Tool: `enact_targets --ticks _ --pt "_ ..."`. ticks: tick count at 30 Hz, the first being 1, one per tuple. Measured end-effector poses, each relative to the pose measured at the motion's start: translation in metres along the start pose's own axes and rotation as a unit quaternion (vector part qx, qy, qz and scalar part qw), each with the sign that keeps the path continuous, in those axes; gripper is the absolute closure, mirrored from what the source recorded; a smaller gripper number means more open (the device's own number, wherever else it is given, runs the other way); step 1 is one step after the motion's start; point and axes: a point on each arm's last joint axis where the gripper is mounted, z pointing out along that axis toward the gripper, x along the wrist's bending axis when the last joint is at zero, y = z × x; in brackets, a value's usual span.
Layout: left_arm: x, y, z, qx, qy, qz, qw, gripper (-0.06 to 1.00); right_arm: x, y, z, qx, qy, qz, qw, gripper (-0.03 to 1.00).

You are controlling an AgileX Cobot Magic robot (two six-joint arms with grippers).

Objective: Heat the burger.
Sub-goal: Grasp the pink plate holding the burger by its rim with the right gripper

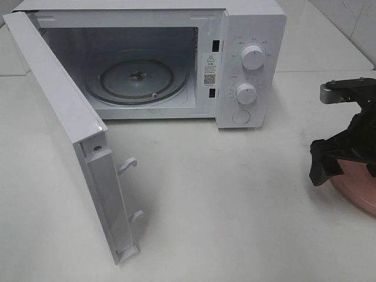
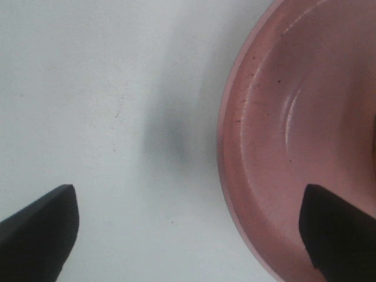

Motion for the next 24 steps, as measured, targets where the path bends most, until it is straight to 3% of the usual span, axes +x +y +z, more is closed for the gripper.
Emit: enact_targets --ticks 24 --pt "0.0 0.0 0.0 0.0 0.0 0.0 1.0 -0.05 -0.013 0.028 0.036 0.022 -0.012 0.004 1.0 0.07"
